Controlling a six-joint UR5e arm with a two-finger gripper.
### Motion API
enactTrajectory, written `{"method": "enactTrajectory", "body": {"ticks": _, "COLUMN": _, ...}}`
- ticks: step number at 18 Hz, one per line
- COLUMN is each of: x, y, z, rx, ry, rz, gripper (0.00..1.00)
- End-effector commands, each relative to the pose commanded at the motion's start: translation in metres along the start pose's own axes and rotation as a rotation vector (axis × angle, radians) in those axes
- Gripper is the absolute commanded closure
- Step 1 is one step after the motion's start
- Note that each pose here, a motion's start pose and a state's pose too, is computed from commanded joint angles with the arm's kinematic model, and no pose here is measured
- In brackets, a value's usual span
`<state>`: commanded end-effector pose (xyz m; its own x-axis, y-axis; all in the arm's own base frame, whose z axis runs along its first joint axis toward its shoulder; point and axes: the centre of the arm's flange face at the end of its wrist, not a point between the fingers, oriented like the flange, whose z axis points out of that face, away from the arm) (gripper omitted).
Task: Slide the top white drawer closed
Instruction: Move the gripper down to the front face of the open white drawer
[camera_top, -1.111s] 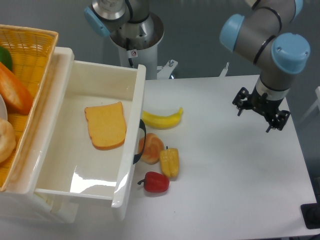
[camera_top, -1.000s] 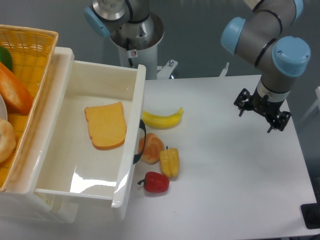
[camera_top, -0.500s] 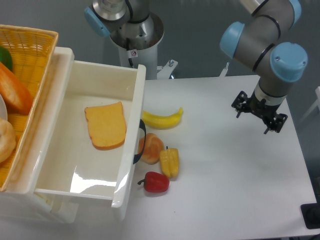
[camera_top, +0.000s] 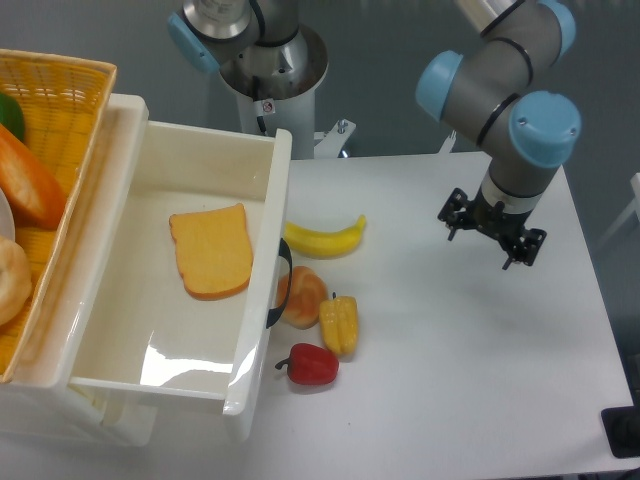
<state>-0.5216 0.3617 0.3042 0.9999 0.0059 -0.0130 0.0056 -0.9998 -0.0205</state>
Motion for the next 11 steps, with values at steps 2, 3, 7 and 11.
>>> {"method": "enactTrajectory", "body": {"ticks": 2, "x": 0.007, "y": -0.016, "z": -0.002, "rx": 0.002, "ry": -0.006, "rz": -0.054, "gripper": 0.16}}
{"method": "enactTrajectory", "body": {"ticks": 3, "x": 0.011, "y": -0.022, "z": -0.004, "rx": 0.006, "ry": -0.007, "rz": -0.08, "gripper": 0.34}}
{"method": "enactTrajectory", "body": {"ticks": 7, "x": 0.031, "y": -0.05, "z": -0.006, "rx": 0.008, "ry": -0.012, "rz": -0.086, "gripper": 0.91}}
{"method": "enactTrajectory", "body": {"ticks": 11, "x": 0.046, "y": -0.068, "z": -0.01, "rx": 0.014, "ry": -0.014, "rz": -0.112, "gripper": 1.0}}
